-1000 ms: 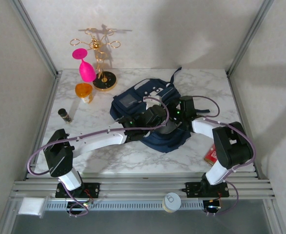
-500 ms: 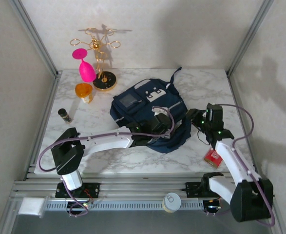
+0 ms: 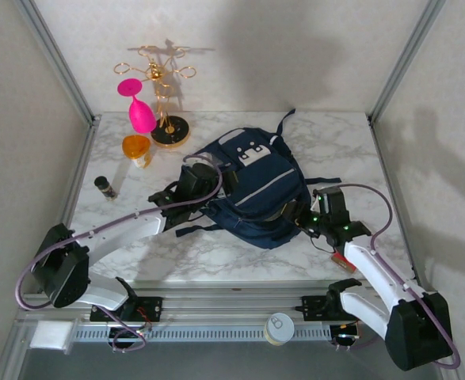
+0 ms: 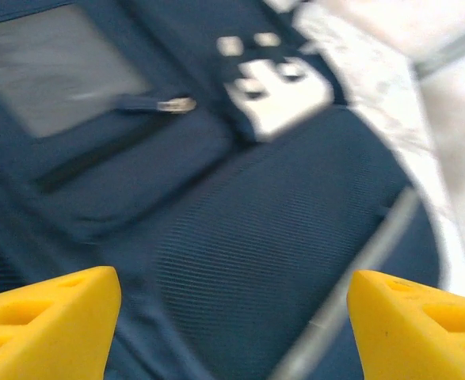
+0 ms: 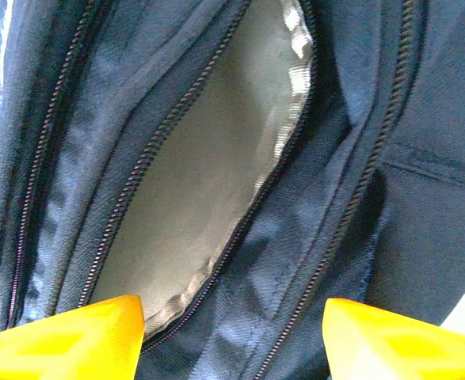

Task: Pack the student bag
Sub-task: Zip the student bag at the center of the table.

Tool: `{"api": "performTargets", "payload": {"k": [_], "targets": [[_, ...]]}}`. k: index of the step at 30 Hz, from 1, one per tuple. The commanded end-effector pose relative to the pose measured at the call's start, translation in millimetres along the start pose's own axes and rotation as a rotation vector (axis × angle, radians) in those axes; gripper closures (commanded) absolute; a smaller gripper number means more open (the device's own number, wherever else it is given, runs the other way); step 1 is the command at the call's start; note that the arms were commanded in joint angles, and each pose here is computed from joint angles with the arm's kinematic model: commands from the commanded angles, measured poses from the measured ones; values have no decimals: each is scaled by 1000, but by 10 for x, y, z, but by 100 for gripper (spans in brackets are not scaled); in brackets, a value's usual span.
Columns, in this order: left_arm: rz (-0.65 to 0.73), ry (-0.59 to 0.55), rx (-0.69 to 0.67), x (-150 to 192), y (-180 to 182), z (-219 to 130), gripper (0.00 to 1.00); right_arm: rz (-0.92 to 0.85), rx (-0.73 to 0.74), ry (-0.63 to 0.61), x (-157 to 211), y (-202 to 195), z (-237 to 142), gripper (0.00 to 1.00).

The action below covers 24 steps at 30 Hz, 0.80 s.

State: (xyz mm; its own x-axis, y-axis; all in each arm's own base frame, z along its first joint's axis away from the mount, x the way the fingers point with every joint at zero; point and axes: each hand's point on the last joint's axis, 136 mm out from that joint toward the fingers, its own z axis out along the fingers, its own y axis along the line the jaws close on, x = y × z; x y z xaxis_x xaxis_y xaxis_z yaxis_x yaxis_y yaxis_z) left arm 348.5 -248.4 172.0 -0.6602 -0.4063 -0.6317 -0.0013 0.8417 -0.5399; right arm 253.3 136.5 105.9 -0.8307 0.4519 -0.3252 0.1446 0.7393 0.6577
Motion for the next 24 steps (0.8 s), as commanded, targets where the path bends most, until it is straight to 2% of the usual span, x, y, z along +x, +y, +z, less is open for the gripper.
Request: {"api": "performTargets", "payload": {"k": [1,7,12,17,24], "targets": [[-70,38,-26,121,283,236,28,11,-38,-14,-10,43,52,39],[-82,133,39,428,246,471,33,-99,12,-59,-289,79,157,41],[-127,154,122,622,22,524,35,-113,-45,-66,-572,142,281,41],[-132,159,129,637,-54,576,35,-156,77,-86,-770,61,242,39],[-79,150,109,588,-44,531,34,-176,244,-89,-640,-95,-80,32]]}}
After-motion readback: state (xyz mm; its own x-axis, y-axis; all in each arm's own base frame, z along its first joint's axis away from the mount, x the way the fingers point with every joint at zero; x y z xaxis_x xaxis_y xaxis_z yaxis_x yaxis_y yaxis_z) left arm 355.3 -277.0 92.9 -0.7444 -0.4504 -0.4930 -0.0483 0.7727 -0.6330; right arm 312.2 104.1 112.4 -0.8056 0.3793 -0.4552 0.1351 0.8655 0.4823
